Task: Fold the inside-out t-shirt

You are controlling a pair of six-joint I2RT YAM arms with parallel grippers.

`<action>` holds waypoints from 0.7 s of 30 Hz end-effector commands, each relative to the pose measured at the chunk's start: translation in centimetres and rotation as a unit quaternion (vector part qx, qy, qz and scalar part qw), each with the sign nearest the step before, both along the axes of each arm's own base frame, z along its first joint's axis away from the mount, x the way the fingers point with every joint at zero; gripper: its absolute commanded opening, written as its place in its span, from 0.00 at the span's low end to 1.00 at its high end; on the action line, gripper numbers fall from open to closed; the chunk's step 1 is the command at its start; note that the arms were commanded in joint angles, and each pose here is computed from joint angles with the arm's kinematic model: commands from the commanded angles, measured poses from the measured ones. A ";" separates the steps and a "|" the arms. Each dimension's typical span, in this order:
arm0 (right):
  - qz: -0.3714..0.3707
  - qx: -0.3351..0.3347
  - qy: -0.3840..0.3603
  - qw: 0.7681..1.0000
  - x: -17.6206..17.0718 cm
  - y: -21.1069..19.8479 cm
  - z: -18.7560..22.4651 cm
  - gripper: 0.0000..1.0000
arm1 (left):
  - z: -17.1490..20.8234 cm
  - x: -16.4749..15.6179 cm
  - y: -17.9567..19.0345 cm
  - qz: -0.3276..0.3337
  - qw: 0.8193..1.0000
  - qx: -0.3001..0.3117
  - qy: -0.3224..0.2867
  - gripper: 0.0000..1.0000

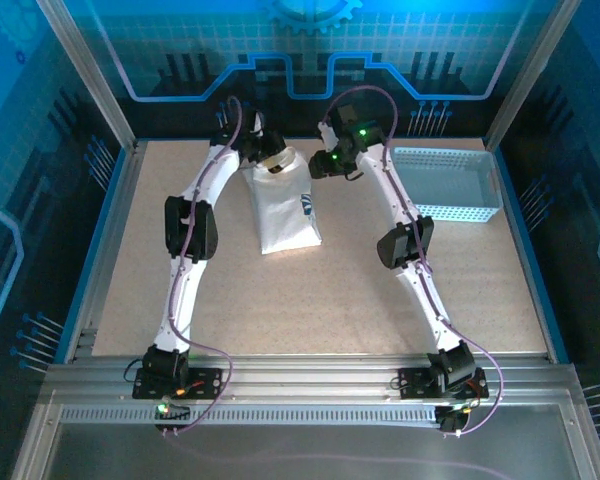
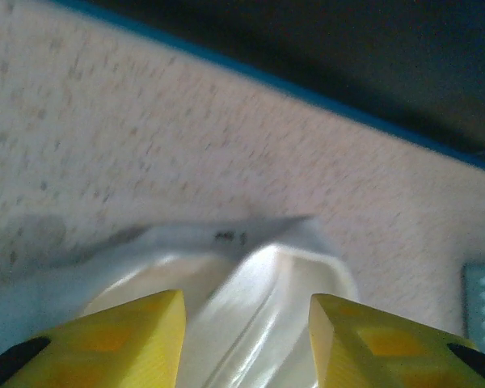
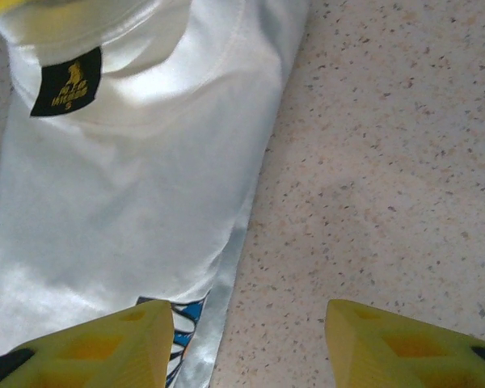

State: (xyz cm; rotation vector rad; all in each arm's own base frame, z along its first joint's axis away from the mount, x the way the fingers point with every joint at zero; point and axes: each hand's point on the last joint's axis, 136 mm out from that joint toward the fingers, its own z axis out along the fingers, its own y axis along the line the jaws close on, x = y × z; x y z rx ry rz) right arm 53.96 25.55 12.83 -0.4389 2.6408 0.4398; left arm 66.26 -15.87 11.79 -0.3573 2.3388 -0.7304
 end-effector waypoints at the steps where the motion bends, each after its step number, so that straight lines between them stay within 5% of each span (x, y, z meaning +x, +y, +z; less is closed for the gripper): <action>1: 0.028 -0.003 -0.015 0.999 -2.0 1.4 2.7 0.54 | 5.9 1.6 -0.8 -0.013 0.996 -0.036 -0.075 0.50; 6: 0.009 -0.007 0.008 1.000 -2.0 1.5 0.9 0.59 | 9.9 -1.0 1.5 0.010 0.998 -0.028 -0.055 0.64; 13: -0.010 0.077 0.006 0.997 0.6 2.6 0.3 0.73 | 2.3 -8.4 6.8 0.087 0.992 0.029 0.089 0.84; 21: -0.037 0.168 -0.008 0.985 4.9 2.6 -1.7 0.75 | -3.1 -8.3 6.9 0.075 0.989 0.011 0.127 0.86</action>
